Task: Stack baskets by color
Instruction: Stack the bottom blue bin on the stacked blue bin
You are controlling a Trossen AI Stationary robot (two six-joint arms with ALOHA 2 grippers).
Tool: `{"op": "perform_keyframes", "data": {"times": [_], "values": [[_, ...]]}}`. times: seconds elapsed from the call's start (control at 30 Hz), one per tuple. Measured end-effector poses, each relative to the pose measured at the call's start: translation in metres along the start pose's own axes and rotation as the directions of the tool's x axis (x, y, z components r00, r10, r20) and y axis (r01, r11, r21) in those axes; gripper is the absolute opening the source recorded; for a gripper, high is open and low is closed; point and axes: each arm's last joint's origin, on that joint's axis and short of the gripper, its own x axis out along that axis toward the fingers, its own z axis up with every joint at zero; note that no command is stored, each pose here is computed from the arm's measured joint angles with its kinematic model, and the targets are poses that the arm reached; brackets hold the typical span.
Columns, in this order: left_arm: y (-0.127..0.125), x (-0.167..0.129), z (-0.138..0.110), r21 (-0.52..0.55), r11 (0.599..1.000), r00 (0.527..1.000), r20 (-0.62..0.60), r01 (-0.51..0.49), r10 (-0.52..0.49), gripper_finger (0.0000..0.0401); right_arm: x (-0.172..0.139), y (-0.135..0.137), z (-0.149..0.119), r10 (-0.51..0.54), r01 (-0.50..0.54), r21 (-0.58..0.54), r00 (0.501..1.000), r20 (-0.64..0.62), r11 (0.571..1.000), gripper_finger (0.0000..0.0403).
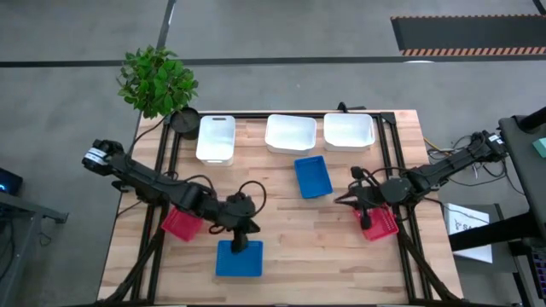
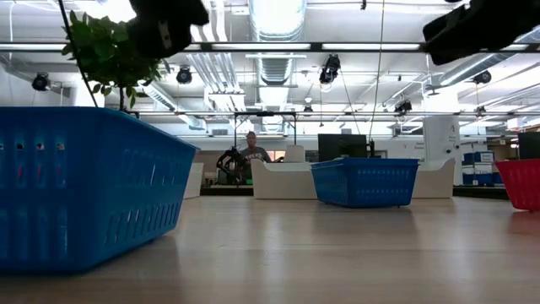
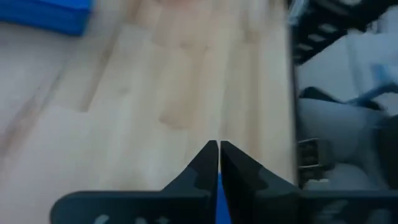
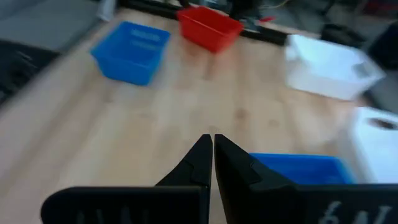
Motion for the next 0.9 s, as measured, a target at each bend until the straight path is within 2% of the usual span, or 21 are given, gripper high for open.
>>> {"op": "perform_keyframes", "data": {"times": [0.17,0.3,0.4,0.53,0.73,0.9], "values": [[-0.003,-0.001,0.002,0.002,1.0,1.0,0.003,0.016,-0.016,0.0001,0.005,0.011,0.009,0.051,-0.053,0.097,0.998,0.024,0.994,0.0011],[-0.01,-0.004,-0.008,-0.023,0.995,0.989,-0.117,0.093,-0.095,0.0001,0.013,0.018,0.029,0.075,-0.072,0.169,0.997,-0.011,0.983,0.0011],[-0.019,-0.007,-0.016,-0.103,0.988,0.97,-0.2,0.118,-0.137,0.0001,0.022,0.027,0.042,0.103,-0.09,0.165,0.992,-0.07,0.982,0.0011],[-0.032,-0.013,-0.035,-0.201,0.972,0.923,-0.335,0.126,-0.189,0.0001,0.037,0.035,0.058,0.105,-0.082,0.164,0.985,-0.134,0.983,0.0011],[-0.049,-0.023,-0.071,-0.301,0.95,0.803,-0.544,0.085,-0.244,0.0001,0.054,0.035,0.075,0.064,-0.003,0.206,0.955,-0.289,0.979,0.002],[-0.046,-0.02,-0.089,-0.316,0.948,0.782,-0.586,0.023,-0.214,0.0001,0.064,0.039,0.083,0.056,0.005,0.17,0.934,-0.354,0.985,0.0054]]}}
